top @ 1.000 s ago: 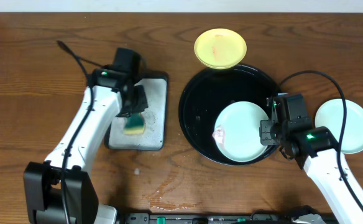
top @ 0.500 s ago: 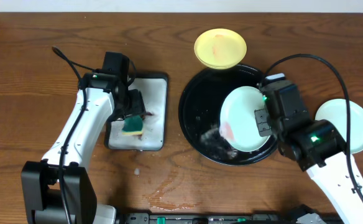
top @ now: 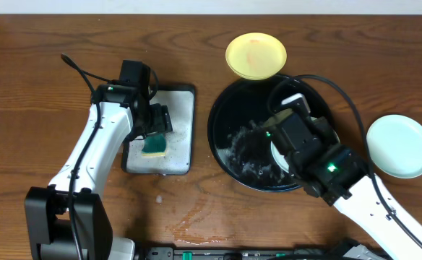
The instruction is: Clean dirty plates on tray and stack at the side
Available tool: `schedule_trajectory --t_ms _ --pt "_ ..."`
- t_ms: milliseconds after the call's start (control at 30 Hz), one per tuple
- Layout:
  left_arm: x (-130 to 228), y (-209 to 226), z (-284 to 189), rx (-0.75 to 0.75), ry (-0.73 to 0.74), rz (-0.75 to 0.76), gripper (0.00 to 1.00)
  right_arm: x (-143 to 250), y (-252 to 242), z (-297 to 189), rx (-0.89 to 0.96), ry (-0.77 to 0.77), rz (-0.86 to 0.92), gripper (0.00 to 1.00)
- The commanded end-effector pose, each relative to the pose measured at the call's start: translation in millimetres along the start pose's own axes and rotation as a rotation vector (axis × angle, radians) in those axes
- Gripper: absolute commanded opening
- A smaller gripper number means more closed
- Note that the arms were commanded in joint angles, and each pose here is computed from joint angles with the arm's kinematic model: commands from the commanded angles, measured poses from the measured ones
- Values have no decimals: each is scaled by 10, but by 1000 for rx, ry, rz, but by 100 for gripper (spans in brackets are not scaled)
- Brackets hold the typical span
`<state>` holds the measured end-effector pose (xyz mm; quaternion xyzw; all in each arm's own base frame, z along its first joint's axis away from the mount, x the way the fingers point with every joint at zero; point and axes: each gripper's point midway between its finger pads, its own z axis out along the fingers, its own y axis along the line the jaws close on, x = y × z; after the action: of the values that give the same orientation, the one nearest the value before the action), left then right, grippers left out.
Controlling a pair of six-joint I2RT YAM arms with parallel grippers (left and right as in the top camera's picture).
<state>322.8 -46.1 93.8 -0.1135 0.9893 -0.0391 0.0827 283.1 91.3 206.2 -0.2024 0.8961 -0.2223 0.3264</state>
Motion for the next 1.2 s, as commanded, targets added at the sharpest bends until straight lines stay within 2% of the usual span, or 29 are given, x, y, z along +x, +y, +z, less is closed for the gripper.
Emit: schedule_trajectory --t_ms 0,67,167,200,367,467,667,833,867,900,933,967,1167 --pt "15 11 22 -2 10 3 82 -21 41 27 -73 16 116 1" --pt "15 11 22 -2 10 3 82 39 53 139 -179 71 238 2" --pt "15 11 22 -2 10 3 82 109 -64 331 -315 132 405 24" --pt "15 11 22 -2 10 3 82 146 -124 401 -361 152 463 26" --pt "15 11 22 -2 10 3 82 499 -367 795 -550 308 767 29" --pt "15 11 22 -2 10 3 82 714 -389 1036 -609 402 871 31" --pt "15 11 22 -2 10 3 82 1100 -215 1442 -615 592 882 36" --pt "15 11 22 -2 10 3 82 1277 -28 1590 -637 681 819 35" --pt "15 11 22 -2 10 3 82 1320 -8 1615 -626 701 807 28" --pt "15 11 22 -2 10 3 82 1349 4 1630 -618 714 799 14" --pt "15 11 22 -2 10 3 82 1350 24 1631 -622 718 794 5" --pt "15 11 22 -2 10 3 82 1344 27 1631 -622 717 793 1" --pt "15 11 22 -2 10 3 82 1169 -20 1505 -617 647 765 1"
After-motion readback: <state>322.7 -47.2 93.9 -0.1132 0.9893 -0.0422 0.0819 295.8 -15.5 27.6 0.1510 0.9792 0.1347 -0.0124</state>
